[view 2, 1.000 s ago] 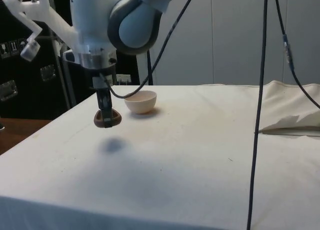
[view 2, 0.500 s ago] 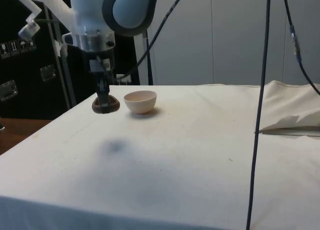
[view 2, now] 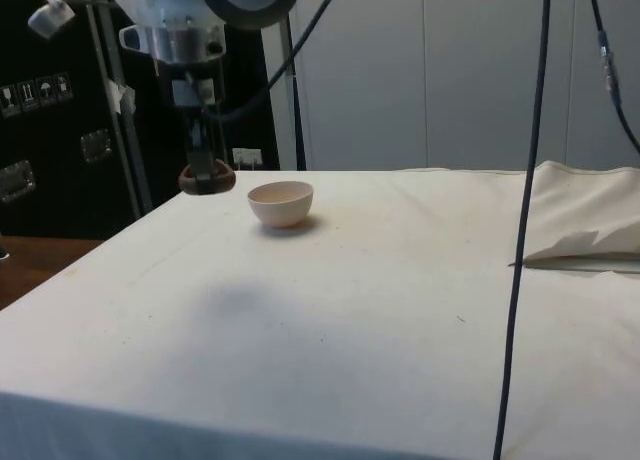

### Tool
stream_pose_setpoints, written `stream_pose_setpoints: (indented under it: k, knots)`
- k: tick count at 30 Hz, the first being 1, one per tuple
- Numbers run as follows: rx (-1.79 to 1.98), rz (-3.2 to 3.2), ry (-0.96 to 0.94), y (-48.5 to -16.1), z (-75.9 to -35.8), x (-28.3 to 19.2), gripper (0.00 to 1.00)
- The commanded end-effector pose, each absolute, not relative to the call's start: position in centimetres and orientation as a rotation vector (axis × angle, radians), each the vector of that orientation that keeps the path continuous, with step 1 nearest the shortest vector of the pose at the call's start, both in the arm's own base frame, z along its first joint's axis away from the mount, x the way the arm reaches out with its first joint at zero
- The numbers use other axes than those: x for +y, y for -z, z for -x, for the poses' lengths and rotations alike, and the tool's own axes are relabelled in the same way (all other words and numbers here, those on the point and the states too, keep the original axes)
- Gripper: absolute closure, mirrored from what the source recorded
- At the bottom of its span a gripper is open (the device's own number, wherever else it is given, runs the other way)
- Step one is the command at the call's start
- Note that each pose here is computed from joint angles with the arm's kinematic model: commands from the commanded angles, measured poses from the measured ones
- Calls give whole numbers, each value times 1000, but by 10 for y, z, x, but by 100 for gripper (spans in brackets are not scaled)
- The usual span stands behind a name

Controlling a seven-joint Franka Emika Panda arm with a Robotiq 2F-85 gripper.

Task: Pour the coffee beans from the cup into the bowl.

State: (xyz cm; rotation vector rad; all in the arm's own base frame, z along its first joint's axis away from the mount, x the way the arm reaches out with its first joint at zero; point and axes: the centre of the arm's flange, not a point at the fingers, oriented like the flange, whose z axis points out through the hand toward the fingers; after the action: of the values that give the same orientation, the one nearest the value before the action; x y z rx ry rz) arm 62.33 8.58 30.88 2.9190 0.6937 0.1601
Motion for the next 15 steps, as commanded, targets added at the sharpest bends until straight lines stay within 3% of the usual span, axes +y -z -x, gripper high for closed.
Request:
stream_pose_setpoints:
  k: [1,15]
  knots:
    - [683,-2926,-155,-316,-623,85,100]
    - [622,-2938,-161,-352,-618,75,100]
